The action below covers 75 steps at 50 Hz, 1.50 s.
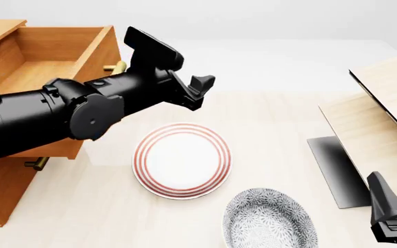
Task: Close the top drawer of the cabinet.
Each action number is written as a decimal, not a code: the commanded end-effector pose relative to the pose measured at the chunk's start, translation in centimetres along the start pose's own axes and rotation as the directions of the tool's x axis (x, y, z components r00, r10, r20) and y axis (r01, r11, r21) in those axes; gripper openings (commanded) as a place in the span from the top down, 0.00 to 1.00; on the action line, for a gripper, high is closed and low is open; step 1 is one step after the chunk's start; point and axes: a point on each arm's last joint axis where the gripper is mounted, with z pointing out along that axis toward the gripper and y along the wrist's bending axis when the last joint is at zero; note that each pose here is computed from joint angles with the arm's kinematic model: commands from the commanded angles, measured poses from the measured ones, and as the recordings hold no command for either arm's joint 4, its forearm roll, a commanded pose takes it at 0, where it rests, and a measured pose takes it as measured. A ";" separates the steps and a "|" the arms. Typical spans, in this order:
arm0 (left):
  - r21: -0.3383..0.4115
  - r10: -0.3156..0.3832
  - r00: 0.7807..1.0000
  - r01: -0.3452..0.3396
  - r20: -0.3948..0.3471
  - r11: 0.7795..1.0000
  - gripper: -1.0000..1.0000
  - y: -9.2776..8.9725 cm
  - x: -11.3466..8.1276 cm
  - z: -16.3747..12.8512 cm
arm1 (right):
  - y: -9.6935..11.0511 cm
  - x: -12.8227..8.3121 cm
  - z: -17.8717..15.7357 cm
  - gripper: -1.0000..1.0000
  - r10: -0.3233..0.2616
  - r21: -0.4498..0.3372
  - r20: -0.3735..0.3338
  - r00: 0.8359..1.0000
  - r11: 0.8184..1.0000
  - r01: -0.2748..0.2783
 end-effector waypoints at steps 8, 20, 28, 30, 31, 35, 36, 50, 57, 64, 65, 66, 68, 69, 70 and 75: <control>-0.034 -0.100 0.992 0.097 -0.075 0.995 0.00 1.0 2.9 3.9 | 0.0 0.0 0.0 0.00 0.000 0.000 0.000 1.000 1.000 0.000; -0.131 -0.213 0.968 0.196 -0.133 0.972 0.00 4.3 6.1 6.2 | 0.0 0.0 0.0 0.00 0.000 0.000 0.000 1.000 1.000 0.000; -0.154 -0.234 0.963 0.213 -0.133 0.965 0.00 5.1 6.4 6.3 | 0.0 0.0 0.0 0.00 0.000 0.000 0.000 1.000 1.000 0.000; -0.157 -0.240 0.962 0.218 -0.134 0.963 0.00 5.2 6.6 6.4 | 0.0 0.0 0.0 0.00 0.000 0.000 0.000 1.000 1.000 0.000; -0.159 -0.241 0.961 0.219 -0.135 0.963 0.00 5.3 6.7 6.5 | 0.0 0.0 0.0 0.00 0.000 0.000 0.000 1.000 1.000 0.000; -0.174 -0.250 0.959 0.226 -0.136 0.959 0.00 5.8 7.1 6.5 | 0.0 0.0 0.0 0.00 0.000 0.000 0.000 1.000 1.000 0.000; -0.175 -0.252 0.958 0.227 -0.136 0.958 0.00 5.9 7.1 6.5 | 0.0 0.0 0.0 0.00 0.000 0.000 0.000 1.000 1.000 0.000; -0.233 -0.283 0.950 0.248 -0.130 0.940 0.00 8.1 7.6 5.9 | 0.0 0.0 0.0 0.00 0.000 0.000 0.000 1.000 1.000 0.000; -0.261 -0.293 0.947 0.252 -0.129 0.932 0.00 9.1 8.2 5.6 | 0.0 0.0 0.0 0.00 0.000 0.000 0.000 1.000 1.000 0.000; -0.292 -0.307 0.943 0.260 -0.127 0.920 0.00 10.3 8.7 5.4 | 0.0 0.0 0.0 0.00 0.000 0.000 0.000 1.000 1.000 0.000; -0.298 -0.309 0.942 0.261 -0.127 0.918 0.00 10.5 8.8 5.3 | 0.0 0.0 0.0 0.00 0.000 0.000 0.000 1.000 1.000 0.000; -0.298 -0.309 0.942 0.261 -0.127 0.918 0.00 10.5 8.8 5.3 | 0.0 0.0 0.0 0.00 0.000 0.000 0.000 1.000 1.000 0.000; -0.304 -0.311 0.942 0.261 -0.127 0.916 0.00 10.7 9.0 5.2 | 0.0 0.0 0.0 0.00 0.000 0.000 0.000 1.000 1.000 0.000; -0.308 -0.312 0.942 0.262 -0.126 0.915 0.00 10.9 9.0 5.1 | 0.0 0.0 0.0 0.00 0.000 0.000 0.000 1.000 1.000 0.000; -0.309 -0.313 0.941 0.263 -0.125 0.914 0.00 10.9 9.0 5.1 | 0.0 0.0 0.0 0.00 0.000 0.000 0.000 1.000 1.000 0.000; -0.325 -0.318 0.940 0.265 -0.122 0.908 0.00 11.5 9.2 4.6 | 0.0 0.0 0.0 0.00 0.000 0.000 0.000 1.000 1.000 0.000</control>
